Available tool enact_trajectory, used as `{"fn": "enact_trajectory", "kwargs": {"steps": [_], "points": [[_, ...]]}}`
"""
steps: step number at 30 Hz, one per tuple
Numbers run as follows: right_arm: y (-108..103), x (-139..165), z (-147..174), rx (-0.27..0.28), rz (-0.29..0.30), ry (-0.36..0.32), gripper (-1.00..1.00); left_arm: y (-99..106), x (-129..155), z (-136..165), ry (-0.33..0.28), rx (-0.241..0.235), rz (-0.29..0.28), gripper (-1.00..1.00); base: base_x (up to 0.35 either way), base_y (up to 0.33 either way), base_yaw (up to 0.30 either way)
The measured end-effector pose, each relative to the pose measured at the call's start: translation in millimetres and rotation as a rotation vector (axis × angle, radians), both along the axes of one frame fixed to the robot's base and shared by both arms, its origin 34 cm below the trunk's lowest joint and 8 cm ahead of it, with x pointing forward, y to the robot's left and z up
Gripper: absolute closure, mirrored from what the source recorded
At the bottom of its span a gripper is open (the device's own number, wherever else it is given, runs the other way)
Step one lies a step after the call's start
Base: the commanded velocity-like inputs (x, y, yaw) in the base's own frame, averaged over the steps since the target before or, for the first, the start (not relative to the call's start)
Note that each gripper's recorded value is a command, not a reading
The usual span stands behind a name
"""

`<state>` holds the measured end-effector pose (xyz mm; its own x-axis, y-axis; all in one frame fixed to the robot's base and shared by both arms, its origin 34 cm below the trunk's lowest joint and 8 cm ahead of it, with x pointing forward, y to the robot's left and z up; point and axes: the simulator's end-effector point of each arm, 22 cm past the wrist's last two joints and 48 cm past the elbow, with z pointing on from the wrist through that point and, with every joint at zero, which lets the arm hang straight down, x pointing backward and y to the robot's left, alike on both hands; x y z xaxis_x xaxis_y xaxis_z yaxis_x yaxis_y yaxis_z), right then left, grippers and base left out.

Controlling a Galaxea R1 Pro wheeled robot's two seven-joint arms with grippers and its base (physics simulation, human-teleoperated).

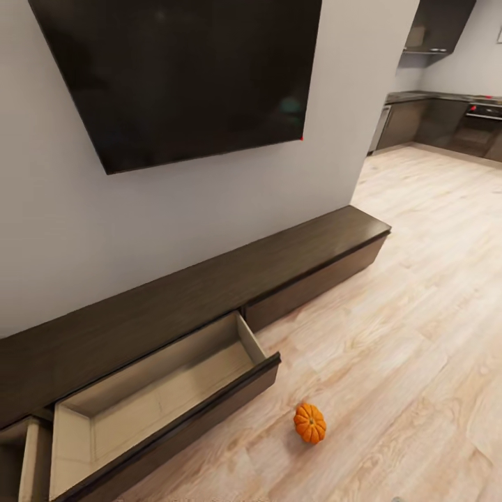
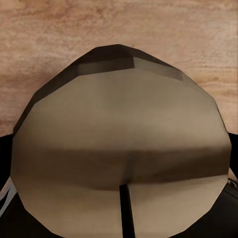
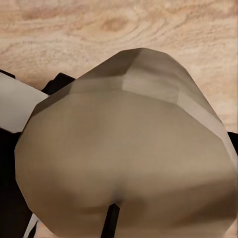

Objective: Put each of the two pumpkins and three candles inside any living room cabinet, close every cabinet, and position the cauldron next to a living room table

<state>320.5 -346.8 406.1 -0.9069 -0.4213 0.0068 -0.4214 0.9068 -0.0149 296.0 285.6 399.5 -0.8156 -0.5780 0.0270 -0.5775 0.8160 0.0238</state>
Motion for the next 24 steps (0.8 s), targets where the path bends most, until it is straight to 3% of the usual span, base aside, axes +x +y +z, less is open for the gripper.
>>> {"fn": "enact_trajectory", "kwargs": {"steps": [24], "points": [[-0.4, -21.2, -5.1, -0.001, 0.006, 0.041, 1.00, 1.9, -12.8, -4.3, 0.031, 0.003, 0.001, 1.00, -0.022, 0.000, 0.199]]}}
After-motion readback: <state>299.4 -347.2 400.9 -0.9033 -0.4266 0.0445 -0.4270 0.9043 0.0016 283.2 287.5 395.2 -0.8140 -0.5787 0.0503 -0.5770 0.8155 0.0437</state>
